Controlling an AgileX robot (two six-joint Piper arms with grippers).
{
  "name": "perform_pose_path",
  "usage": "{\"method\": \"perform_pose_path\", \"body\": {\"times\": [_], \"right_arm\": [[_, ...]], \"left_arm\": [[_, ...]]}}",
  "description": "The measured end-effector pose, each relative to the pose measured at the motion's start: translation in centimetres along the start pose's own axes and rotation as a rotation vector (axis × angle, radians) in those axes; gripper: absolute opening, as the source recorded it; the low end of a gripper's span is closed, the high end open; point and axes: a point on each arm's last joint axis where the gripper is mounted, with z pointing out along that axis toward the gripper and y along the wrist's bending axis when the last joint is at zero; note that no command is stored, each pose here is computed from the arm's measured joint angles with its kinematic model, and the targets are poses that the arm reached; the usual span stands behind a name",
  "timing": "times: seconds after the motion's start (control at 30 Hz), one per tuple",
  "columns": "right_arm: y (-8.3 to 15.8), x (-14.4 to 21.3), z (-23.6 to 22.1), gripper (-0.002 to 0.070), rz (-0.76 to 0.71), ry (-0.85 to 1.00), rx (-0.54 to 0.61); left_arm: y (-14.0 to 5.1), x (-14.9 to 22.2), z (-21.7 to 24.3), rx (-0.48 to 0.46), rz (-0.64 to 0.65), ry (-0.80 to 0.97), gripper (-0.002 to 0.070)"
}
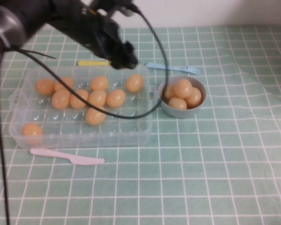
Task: Take an egg out of the egg box
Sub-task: Place the egg in the bowl
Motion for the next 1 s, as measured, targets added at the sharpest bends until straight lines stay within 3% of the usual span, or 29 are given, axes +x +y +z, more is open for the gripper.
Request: {"method": "perform_pose_path", "body": {"times": [0.17, 0.33, 0.8, 1.0], "right_arm": [[0.0, 0.0, 0.0, -0.0018, 0.000, 0.000, 0.000], [0.0, 0.0, 0.0, -0.0018, 0.000, 0.000, 0.000], [0.0, 0.0, 0.0, -0.0018, 0.000, 0.000, 0.000], [0.0, 0.0, 0.0, -0.0018, 0.000, 0.000, 0.000]], "left_arm": [[-3.0, -2.0, 4.4, 0.114, 0.089, -0.082, 0.0356], [-4.6, -2.0, 7.4, 0.179, 0.120, -0.062, 0.0356], [-4.1, -1.7, 10.0, 0.141, 0.155, -0.096, 0.0356], [-3.1, -1.8, 9.8, 0.119, 0.047, -0.125, 0.0355]]}}
